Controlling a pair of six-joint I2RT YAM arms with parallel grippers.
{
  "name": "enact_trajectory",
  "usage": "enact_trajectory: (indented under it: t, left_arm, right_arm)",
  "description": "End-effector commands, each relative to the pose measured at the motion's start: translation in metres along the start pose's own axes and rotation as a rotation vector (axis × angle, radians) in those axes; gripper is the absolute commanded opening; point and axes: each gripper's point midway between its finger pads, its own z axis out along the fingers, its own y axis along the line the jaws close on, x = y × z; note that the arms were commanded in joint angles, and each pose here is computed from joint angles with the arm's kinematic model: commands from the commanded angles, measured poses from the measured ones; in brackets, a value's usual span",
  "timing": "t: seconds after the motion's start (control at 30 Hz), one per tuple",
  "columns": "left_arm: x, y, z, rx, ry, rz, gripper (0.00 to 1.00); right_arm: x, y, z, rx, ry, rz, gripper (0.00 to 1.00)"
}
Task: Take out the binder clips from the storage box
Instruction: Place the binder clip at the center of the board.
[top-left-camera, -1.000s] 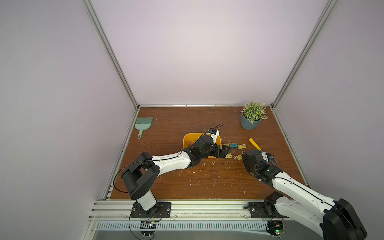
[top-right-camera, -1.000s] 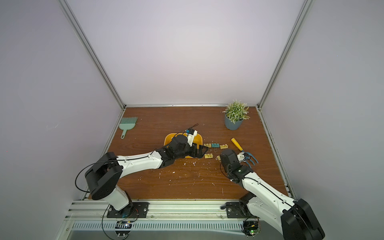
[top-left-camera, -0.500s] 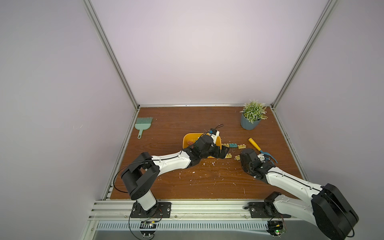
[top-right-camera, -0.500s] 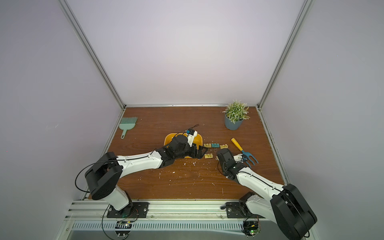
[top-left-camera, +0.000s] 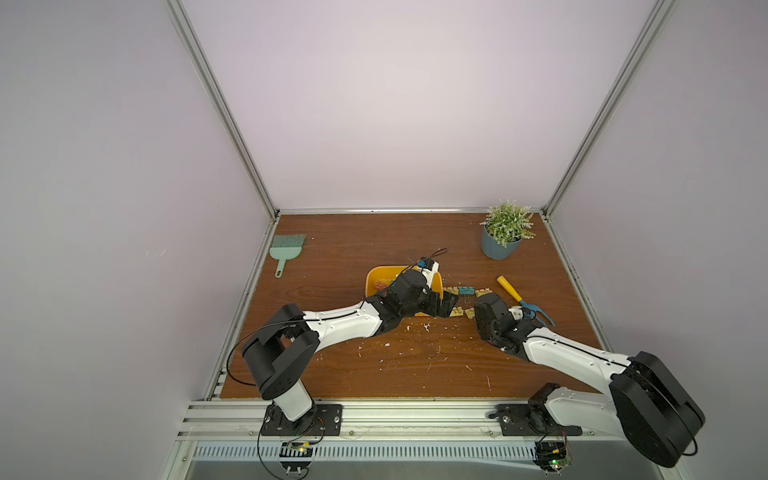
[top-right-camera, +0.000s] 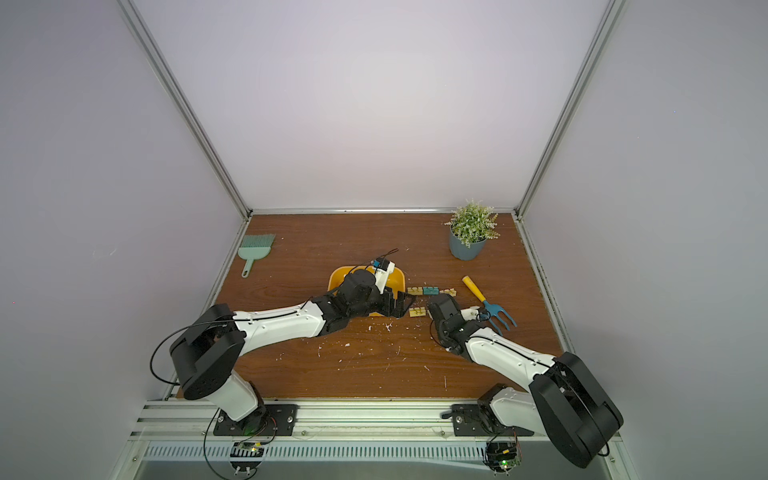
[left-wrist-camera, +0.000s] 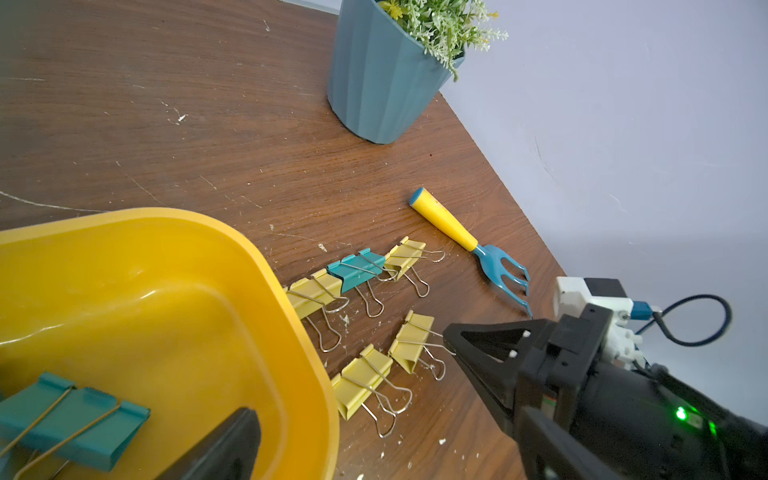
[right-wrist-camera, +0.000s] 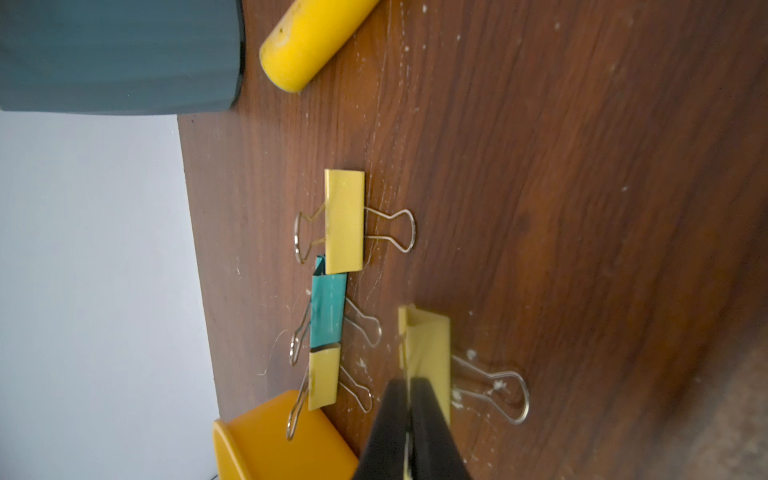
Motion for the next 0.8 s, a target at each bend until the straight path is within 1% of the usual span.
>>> enact_trajectory:
  t: [0.0,0.13,0.3,0.4,0.53,0.6,0.77]
  left_arm:
    - [-0.0075,-0.0074,-0.0004,0.009,-0.009,0.026,1.00]
    - [-0.0073,-0.0076,0.0003,0.010,-0.006,0.026,1.00]
    - [-0.0084,-0.0089,0.0012,0.013,-0.004,0.026,1.00]
    - [-0.0080,-0.0086,0.0015,0.013,-0.002,0.024,0.99]
    - [-0.0077,-0.0080,0.0016,0.010,-0.001,0.019,1.00]
    - [-0.0072,-0.0083,0.0015,0.011,0.000,0.016,1.00]
    - [-0.0082,-0.0082,0.0012,0.008,-0.001,0.017,0.99]
  right_arm:
    - [0.0038,0.0123,-0.0031,-0.025,0.008,0.021,0.15]
    - [0.0055,0.0152,-0.0046,-0.037,0.022,0.035,0.18]
    - [0.0085,0.0186,-0.0069,-0.047,0.043,0.051,0.14]
    - [0.0070,0.0180,-0.0068,-0.046,0.036,0.068,0.09]
    - [0.0027,0.0136,-0.0064,-0.039,0.012,0.115,0.00]
    - [0.0009,0.0133,-0.0058,-0.039,-0.001,0.146,0.00]
    - [-0.0013,0.0156,-0.0034,-0.028,-0.045,0.152,0.00]
